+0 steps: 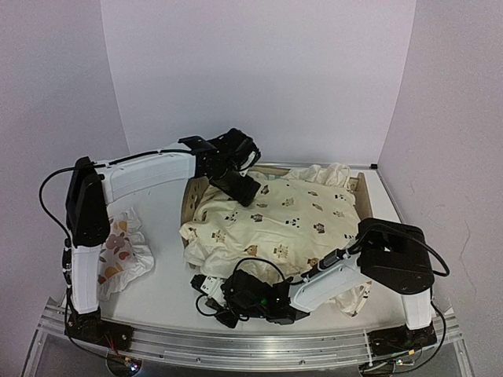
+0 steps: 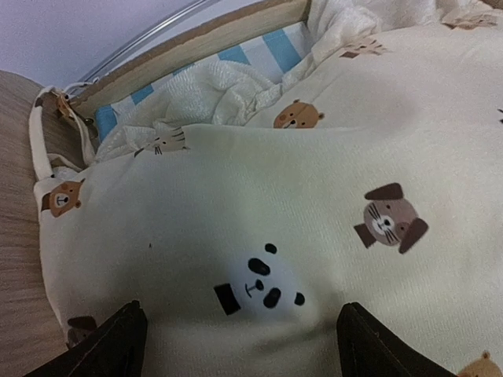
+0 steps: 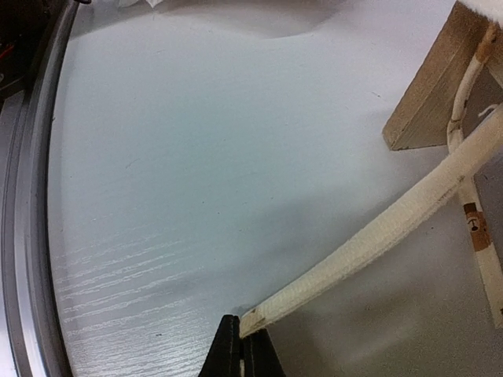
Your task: Set up the pet bed
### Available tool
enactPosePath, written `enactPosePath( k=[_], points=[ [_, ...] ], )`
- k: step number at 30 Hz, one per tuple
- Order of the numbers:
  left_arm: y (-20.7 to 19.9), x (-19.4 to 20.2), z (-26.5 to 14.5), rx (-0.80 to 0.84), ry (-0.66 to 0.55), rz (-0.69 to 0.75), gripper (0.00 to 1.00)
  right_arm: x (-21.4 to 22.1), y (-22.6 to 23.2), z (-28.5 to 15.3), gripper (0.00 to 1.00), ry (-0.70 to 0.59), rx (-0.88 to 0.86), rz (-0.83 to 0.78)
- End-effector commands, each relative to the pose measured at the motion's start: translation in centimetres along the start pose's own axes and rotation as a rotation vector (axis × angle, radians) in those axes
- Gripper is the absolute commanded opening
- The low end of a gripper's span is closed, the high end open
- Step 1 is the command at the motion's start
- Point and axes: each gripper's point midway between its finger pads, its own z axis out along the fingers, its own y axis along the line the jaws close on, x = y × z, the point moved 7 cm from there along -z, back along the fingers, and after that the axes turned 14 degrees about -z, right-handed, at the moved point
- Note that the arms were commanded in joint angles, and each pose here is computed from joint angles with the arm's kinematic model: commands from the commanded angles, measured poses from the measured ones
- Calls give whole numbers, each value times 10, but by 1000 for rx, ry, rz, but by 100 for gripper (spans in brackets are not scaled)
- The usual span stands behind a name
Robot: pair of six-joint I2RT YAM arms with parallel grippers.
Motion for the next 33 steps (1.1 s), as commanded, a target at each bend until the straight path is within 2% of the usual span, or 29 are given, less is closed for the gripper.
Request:
enactPosePath(
  k=[1,2,3,5,9,10,12,19,25,33],
  points=[
    [7,-2,14,-108,22,-60,86,6,8,0,0,-16,-48,28],
    [8,-2,19,-114,29,-69,86,6,8,0,0,-17,-50,27],
    [8,-2,24,-115,32,-78,81,7,9,-1,0,-17,-51,26],
    [9,-1,32,-108,38,-91,65,8,8,-2,0,-18,-50,21],
    [8,-5,38,-79,15,-92,11,10,7,-4,0,-18,-41,10],
    [7,-9,37,-70,-1,-94,2,10,7,-4,0,-18,-40,7],
    [6,-17,27,-51,-43,-100,0,11,7,-4,0,-16,-38,3],
    [4,-66,-48,70,-348,-139,0,13,9,1,0,-11,-39,-2],
    [6,-89,-89,123,-550,-162,0,15,9,4,0,-7,-34,-6],
    [11,-100,-88,82,-703,-206,0,16,9,8,0,-2,-34,-7]
  ],
)
